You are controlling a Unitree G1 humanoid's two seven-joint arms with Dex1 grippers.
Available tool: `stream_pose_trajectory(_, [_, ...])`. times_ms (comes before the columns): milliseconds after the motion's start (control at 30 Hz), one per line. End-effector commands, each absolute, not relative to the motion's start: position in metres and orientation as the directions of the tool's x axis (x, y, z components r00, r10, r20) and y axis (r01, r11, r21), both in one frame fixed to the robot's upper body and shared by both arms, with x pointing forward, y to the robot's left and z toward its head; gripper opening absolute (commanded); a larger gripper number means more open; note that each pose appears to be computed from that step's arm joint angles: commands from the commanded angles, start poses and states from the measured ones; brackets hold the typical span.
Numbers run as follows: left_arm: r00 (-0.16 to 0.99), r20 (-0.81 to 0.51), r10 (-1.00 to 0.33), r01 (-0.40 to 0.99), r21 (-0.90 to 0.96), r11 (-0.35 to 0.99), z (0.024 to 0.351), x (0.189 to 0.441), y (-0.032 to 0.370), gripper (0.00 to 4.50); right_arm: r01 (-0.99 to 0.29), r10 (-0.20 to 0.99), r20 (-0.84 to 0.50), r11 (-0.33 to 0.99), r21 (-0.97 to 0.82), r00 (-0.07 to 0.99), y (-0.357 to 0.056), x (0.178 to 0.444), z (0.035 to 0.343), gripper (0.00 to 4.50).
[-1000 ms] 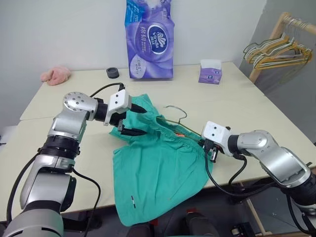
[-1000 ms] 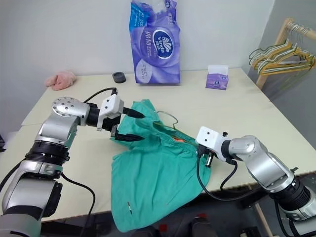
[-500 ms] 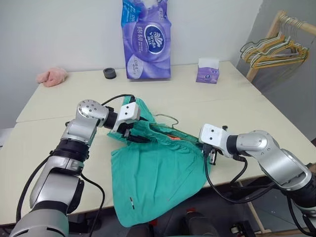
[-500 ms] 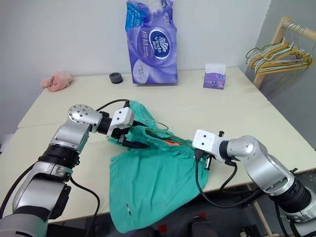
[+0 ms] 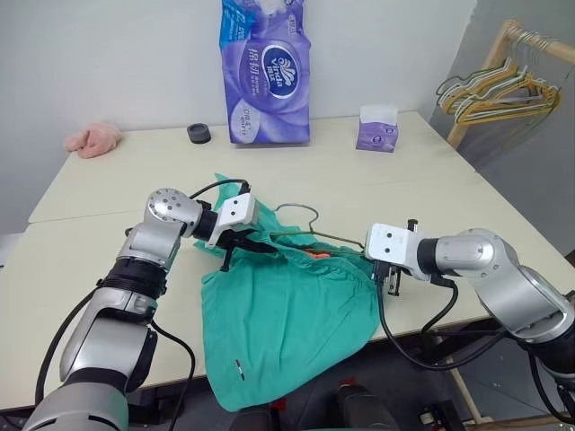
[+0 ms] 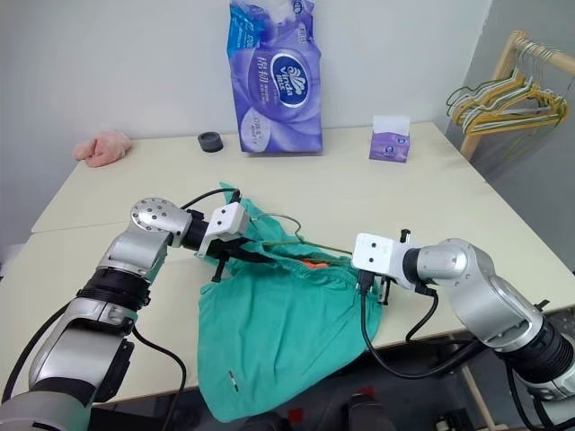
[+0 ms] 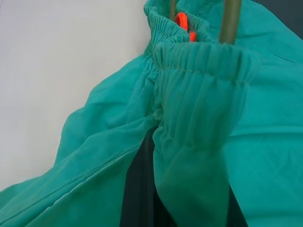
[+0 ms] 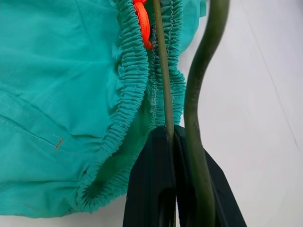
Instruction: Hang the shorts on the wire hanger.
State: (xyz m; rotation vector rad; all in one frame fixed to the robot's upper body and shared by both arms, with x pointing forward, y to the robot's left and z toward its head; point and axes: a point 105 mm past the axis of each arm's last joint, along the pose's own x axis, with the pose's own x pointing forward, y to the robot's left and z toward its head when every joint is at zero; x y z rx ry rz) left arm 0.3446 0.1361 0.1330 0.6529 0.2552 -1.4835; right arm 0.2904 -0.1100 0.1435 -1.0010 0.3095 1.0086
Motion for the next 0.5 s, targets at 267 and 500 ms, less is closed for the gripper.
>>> stream_pose_trajectory(267, [0.149, -0.538, -0.830, 0.953, 0.302, -0.024, 0.138, 0.351, 0.137, 0.00, -0.776, 0.412, -0.666, 0.213, -0.593, 0.622, -0.186, 0.277, 0.172, 2.03])
stream_pose_trajectory(500, [0.145, -0.540, -0.829, 0.952, 0.304, -0.032, 0.140, 0.352, 0.137, 0.00, -0.746, 0.503, -0.588, 0.597, -0.294, 0.634, -0.207, 0.245, 0.144, 4.06])
